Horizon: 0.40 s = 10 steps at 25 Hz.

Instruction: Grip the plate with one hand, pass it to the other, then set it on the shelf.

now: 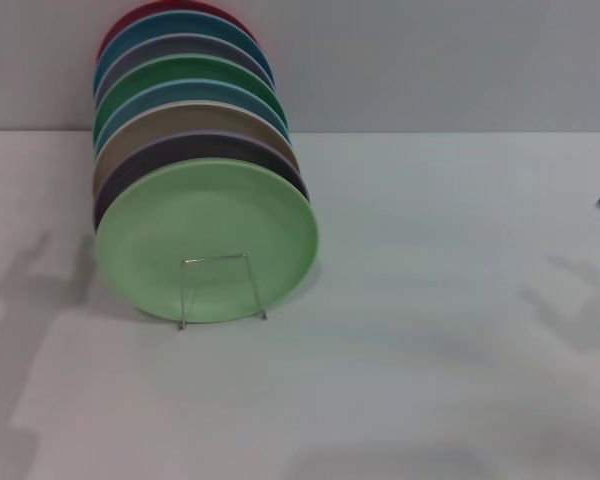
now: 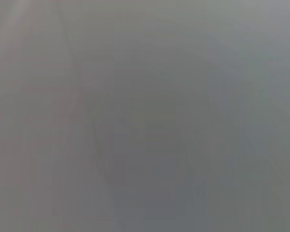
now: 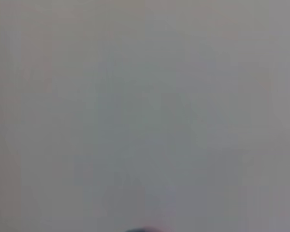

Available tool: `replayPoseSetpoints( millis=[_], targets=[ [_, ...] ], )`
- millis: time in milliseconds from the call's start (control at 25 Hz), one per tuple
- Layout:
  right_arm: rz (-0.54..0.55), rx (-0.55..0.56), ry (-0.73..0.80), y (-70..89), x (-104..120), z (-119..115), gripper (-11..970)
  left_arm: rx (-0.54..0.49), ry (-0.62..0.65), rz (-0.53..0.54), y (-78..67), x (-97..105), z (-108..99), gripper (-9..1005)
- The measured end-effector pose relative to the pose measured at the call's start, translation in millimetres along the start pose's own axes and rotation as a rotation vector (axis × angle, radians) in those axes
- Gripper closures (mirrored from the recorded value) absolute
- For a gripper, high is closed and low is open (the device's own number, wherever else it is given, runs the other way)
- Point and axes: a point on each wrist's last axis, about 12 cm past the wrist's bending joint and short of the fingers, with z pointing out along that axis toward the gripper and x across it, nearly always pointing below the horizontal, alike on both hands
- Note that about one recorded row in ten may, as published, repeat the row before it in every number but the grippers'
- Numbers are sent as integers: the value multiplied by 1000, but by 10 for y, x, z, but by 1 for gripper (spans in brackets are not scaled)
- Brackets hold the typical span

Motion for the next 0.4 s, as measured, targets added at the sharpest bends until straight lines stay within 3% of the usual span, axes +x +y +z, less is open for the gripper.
replayPoseSetpoints(
  millis=[280, 400],
  targets=[
    [-70, 353, -150, -76, 251, -274, 214, -1, 119, -70, -14, 89, -154, 395],
    [-85, 377, -155, -73, 275, -282, 214, -5, 163, -92, -13, 131, -189, 395]
  ],
)
